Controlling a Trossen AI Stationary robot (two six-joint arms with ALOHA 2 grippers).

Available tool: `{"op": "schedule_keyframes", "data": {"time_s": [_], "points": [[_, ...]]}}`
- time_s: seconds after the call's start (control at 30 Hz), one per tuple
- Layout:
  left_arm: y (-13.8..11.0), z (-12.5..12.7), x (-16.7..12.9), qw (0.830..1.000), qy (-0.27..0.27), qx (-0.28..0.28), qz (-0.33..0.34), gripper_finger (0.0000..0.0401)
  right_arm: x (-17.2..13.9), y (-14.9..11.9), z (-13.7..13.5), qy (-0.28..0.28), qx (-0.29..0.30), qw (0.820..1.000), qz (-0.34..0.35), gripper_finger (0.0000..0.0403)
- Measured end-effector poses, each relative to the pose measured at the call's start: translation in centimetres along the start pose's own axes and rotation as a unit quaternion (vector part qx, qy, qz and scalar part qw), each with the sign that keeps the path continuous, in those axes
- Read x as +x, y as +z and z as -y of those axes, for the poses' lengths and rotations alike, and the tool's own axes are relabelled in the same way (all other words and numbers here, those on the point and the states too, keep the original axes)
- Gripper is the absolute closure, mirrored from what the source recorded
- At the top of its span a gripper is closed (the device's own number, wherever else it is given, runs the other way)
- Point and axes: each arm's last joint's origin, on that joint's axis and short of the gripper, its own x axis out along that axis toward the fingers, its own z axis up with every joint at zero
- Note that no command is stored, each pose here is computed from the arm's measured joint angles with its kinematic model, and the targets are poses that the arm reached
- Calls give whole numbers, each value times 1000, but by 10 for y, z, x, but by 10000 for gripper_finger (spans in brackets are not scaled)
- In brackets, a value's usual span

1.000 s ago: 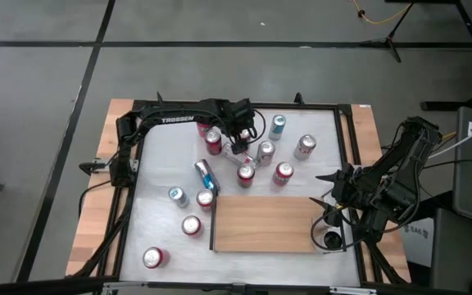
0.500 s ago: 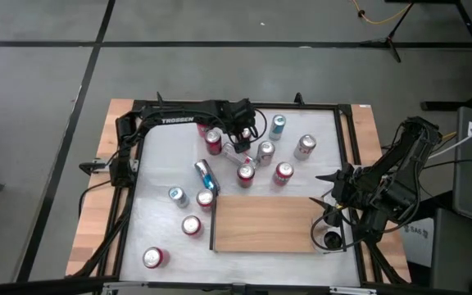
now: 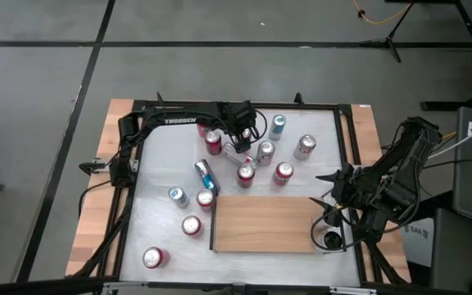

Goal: Place canned beverage on shelf
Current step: Put the top right orange soda can on the shelf

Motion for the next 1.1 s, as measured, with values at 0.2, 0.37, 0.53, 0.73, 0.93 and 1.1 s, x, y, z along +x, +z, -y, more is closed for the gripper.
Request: {"op": "schedule_keyframes", "data": {"time_s": [0.2,0.37,0.53,0.73,0.93,1.1], "points": [[1,0,-1,1000,3,0,7,40,0,0,0,0,0,1000,0,93],[2,0,-1,1000,2,0,7,87,0,0,0,0,0,1000,0,93],[2,0,-1,1000,2,0,9,144,0,0,0,0,0,1000,0,93],[11,3,-12,1000,0,3,22,167,0,0,0,0,0,1000,0,93],[26,8,-51,999,16,14,29,168,0,0,0,0,-1,1000,0,93],[42,21,-99,998,26,25,55,169,0,0,0,0,0,1000,0,93]]}}
